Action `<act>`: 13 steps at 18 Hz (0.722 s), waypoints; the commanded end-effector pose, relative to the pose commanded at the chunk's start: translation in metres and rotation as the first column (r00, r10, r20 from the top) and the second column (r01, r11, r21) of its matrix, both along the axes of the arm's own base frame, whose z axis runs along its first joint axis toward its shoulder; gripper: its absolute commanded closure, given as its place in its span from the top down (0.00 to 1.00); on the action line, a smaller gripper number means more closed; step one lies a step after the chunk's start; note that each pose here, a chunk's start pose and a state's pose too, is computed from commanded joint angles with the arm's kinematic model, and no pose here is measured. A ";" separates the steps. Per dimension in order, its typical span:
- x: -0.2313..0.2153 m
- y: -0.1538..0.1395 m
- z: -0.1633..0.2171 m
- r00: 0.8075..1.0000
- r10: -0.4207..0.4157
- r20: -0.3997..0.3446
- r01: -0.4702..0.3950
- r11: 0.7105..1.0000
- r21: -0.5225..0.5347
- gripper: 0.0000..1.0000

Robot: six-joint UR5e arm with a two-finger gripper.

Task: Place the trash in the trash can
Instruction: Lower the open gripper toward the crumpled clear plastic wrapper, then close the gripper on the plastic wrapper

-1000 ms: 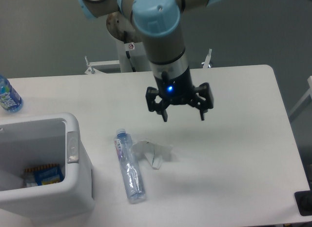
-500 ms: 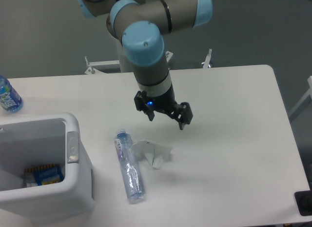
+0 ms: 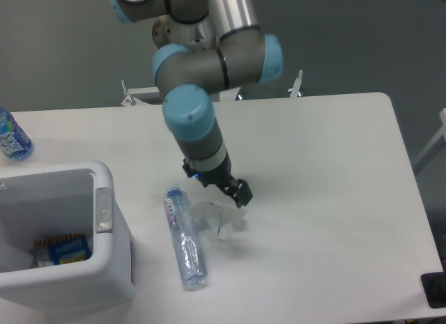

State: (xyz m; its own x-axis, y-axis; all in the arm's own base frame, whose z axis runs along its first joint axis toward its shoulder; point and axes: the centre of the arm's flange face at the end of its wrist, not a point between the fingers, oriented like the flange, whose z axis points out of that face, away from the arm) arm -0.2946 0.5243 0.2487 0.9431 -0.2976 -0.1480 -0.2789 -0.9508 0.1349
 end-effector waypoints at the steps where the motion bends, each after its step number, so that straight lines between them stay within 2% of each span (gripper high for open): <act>1: 0.000 0.001 -0.003 1.000 -0.002 0.001 0.002 1.000 -0.001 1.00; 7: -0.002 0.003 -0.020 1.000 0.008 0.006 -0.008 1.000 -0.026 1.00; 8: -0.003 0.003 -0.021 1.000 0.027 0.001 -0.027 0.999 -0.029 0.93; 11: -0.003 0.003 -0.021 0.995 0.095 -0.007 -0.095 0.995 -0.015 0.49; 13: -0.002 0.004 -0.017 0.995 0.099 -0.010 -0.100 0.995 -0.010 0.15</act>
State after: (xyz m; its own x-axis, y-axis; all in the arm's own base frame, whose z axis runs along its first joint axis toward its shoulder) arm -0.2969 0.5285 0.2313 0.9667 -0.2040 -0.1547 -0.1816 -0.9723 0.1472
